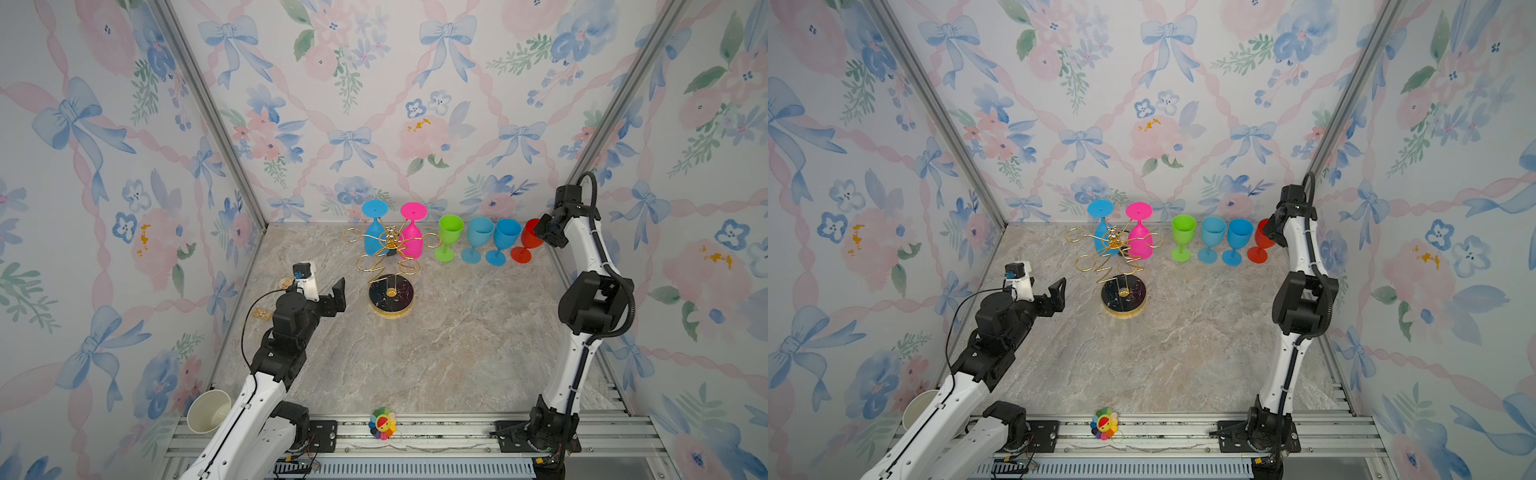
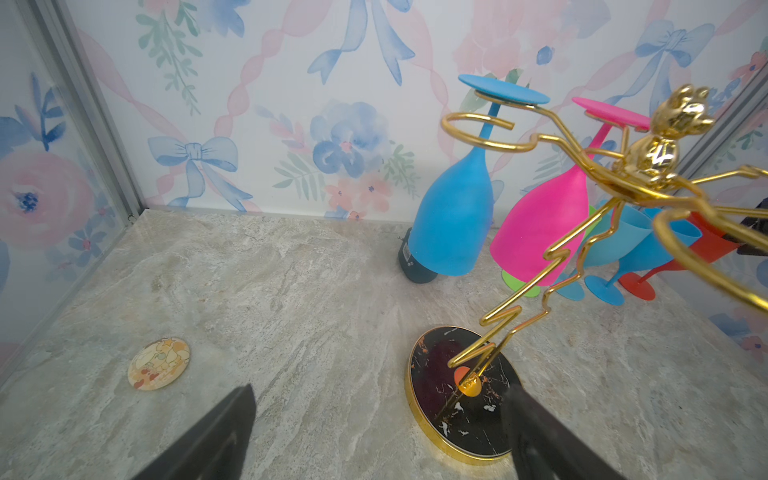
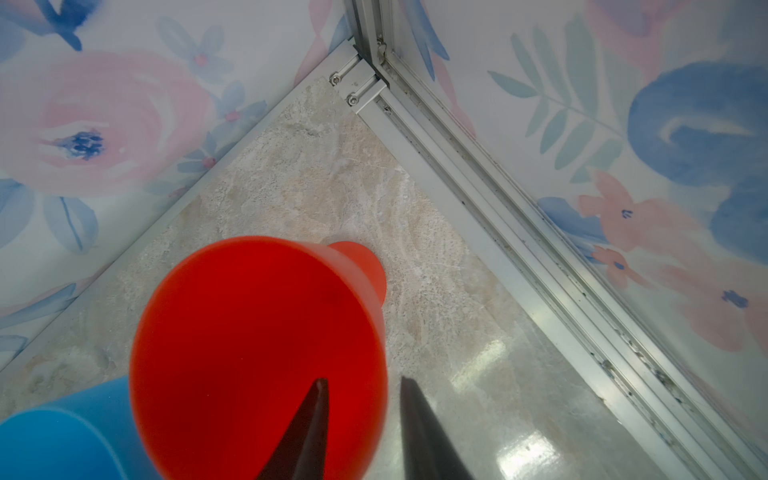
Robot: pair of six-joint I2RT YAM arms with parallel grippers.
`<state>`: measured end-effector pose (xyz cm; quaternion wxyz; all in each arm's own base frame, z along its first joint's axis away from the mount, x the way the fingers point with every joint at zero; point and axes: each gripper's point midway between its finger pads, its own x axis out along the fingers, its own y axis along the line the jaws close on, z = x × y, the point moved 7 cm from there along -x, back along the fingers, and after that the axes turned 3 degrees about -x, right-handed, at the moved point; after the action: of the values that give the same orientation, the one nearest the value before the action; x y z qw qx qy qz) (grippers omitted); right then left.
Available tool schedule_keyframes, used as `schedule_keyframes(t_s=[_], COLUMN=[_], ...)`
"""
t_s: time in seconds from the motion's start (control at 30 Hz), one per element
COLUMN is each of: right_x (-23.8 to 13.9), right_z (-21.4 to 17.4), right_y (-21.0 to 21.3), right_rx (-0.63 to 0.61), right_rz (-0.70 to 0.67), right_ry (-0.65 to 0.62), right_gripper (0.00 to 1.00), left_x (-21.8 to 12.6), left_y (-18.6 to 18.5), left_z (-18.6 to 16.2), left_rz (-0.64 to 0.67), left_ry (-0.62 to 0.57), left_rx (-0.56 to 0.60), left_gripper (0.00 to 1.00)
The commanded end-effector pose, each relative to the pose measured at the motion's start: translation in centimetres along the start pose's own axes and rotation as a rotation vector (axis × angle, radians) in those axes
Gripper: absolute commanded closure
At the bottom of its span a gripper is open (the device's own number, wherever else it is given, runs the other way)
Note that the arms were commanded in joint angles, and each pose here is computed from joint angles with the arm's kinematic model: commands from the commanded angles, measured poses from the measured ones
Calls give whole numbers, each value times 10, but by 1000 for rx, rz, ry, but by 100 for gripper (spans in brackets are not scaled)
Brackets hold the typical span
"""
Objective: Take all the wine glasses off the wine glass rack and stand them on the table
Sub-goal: 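Lift the right gripper up and back away from the red glass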
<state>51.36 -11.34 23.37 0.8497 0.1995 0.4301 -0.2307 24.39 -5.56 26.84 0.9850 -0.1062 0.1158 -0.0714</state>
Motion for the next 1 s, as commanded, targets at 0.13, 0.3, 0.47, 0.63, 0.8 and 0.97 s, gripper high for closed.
schedule_keyframes(t_s=[0.13, 0.3, 0.47, 0.63, 0.8, 0.97], right_x=[-29, -43, -62, -86, -118, -168], right_z=[13, 19, 25, 25, 5, -22], right_y=[7, 6, 2, 0, 7, 9], right_rx=[-10, -16, -15, -17, -46, -103], right_rz=[76, 72, 72, 96, 188, 284], right_ry=[-56, -99, -149, -193, -247, -374], right_gripper=[56, 49, 38, 34, 28, 17], left_x=[2, 1, 1, 1, 0, 1], left_y=[0, 0, 0, 0, 0, 1], left_z=[-3, -3, -2, -2, -1, 0], left_rz=[-14, -15, -15, -18, -20, -20], left_ry=[6, 4, 1, 0, -3, 1], left_rx=[-10, -10, -11, -12, -9, -13], left_gripper=[6, 6, 6, 5, 5, 4])
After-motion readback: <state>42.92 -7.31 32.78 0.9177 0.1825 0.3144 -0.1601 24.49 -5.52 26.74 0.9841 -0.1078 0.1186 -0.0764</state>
